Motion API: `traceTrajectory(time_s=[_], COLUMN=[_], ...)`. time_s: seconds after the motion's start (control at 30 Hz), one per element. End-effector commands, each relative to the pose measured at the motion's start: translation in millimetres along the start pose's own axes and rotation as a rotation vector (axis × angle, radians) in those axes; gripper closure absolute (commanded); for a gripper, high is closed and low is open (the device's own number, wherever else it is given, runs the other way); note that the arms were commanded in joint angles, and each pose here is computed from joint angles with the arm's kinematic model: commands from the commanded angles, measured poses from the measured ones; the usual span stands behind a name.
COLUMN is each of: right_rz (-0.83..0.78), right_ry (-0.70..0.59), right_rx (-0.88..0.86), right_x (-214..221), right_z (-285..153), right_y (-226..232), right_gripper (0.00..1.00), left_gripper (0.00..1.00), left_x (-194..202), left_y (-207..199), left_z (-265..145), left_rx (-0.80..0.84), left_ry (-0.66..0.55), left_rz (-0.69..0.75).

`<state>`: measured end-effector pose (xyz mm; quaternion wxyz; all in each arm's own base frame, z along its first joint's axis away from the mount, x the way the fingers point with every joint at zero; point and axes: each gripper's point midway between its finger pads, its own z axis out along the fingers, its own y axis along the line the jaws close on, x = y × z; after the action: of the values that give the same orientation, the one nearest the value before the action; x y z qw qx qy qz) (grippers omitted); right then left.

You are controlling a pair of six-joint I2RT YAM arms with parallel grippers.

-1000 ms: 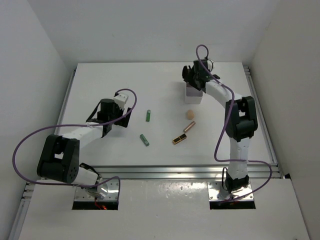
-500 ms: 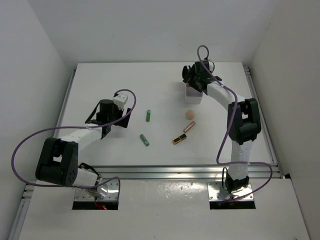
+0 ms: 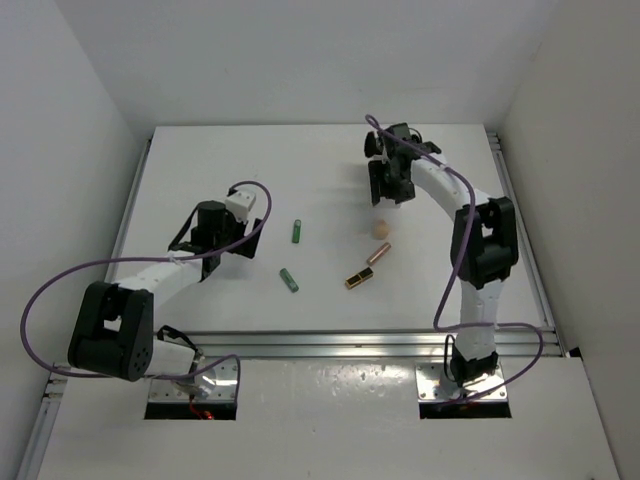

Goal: Organize the makeup

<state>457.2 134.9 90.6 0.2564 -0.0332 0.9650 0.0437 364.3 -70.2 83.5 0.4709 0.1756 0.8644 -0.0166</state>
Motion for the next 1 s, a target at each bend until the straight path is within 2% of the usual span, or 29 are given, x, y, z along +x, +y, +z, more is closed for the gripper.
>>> traceTrajectory(time_s=[0.0,0.2,0.53,0.57,0.67,0.7,0.8,0.9,0.97], right_rz=[-0.101,-0.111,-0.054,-0.051,-0.054,-0.055,-0.086,-0.189,-0.286], right_ry=[0.178,0.194,0.290,0.295,0.299,0.293,0.236,0.109,-0.030], right_rx=[-0.002,-0.017,-0.056,-0.064,-0.069,-0.070,-0.080,-0.086,-0.117], right_x=[42,48,94,97,97,94,80,48,13], right_z=[16,39,51,51,51,51,43,27,3], right_y=[-7,-4,6,8,9,9,11,14,22], right_gripper=[0.39,0.45,0.54,0.56,0.74,0.88,1.00,1.00,1.00], left_gripper=[0.01,0.01,0.01,0.01,0.01,0.01,0.01,0.01,0.01], left_x=[-15,-25,-18,-18,-21,-21,-21,-18,-15], left_y=[-2,-1,-1,-1,2,2,3,4,3], left_z=[-5,-4,-3,-3,-1,-1,-1,1,2], left_rx=[0.032,0.038,0.035,0.035,0.022,0.022,0.022,0.015,0.017], left_ry=[-0.042,-0.056,-0.027,-0.027,-0.034,-0.034,-0.034,-0.023,-0.014], left_rz=[0.012,0.022,0.020,0.020,0.029,0.029,0.039,0.038,0.038])
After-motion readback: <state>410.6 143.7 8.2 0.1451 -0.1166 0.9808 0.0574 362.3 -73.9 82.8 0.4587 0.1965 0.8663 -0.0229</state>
